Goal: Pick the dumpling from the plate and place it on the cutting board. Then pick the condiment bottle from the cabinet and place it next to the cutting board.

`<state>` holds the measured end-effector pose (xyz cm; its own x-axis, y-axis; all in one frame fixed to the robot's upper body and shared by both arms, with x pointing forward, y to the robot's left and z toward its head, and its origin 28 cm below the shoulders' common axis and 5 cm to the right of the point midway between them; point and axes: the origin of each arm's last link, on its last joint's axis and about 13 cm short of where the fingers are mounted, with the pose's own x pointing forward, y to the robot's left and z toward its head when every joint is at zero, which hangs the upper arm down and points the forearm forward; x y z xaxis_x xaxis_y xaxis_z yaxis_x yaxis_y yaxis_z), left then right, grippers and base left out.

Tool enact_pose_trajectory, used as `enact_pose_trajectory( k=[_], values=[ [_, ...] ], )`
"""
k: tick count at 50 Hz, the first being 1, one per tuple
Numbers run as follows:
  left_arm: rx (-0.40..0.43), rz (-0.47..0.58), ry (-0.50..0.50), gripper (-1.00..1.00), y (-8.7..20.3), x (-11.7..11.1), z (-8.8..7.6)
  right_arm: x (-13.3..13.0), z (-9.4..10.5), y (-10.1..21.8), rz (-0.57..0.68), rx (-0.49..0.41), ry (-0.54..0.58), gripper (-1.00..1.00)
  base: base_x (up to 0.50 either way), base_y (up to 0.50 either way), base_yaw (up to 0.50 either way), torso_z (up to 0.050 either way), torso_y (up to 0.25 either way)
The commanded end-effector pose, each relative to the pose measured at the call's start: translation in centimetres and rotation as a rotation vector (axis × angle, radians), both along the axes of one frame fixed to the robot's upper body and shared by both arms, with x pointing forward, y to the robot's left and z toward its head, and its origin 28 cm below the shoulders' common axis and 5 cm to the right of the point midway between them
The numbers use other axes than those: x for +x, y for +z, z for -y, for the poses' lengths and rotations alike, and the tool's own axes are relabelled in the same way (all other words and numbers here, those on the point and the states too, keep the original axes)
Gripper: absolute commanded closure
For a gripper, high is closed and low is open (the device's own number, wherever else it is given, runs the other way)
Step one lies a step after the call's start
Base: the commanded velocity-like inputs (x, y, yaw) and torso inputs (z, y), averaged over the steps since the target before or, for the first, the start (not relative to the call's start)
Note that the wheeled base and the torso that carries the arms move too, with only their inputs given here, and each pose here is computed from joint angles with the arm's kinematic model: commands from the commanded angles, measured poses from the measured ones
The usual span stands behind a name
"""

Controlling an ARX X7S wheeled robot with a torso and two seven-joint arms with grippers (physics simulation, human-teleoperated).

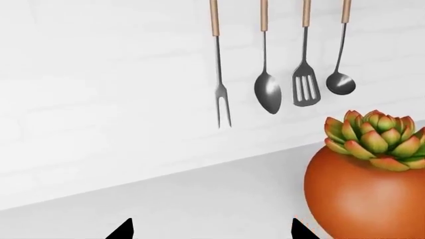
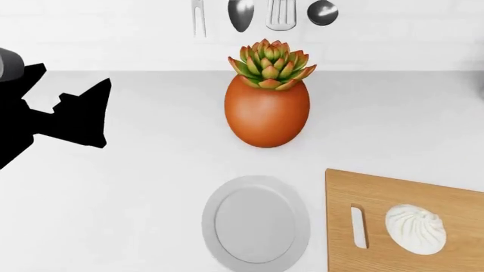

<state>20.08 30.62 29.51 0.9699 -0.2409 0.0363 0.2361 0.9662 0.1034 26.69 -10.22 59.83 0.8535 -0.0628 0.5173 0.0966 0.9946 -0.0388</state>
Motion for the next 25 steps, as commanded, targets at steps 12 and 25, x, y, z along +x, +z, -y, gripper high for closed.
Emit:
enact_pose_trajectory(
  k=[12, 25],
  values=[
    [-0.019, -0.009, 0.009, -1.00, -0.3, 0.6, -0.4, 0.0, 0.0, 0.3, 0.052, -0.001, -0.051, -1.00, 0.00, 0.00, 0.00, 0.000, 0.000],
    [-0.029, -0.006, 0.020, -1.00, -0.3, 1.5, -0.4, 0.0, 0.0, 0.2, 0.042, 0.017, -0.087, -1.00, 0.00, 0.00, 0.00, 0.000, 0.000]
  ],
)
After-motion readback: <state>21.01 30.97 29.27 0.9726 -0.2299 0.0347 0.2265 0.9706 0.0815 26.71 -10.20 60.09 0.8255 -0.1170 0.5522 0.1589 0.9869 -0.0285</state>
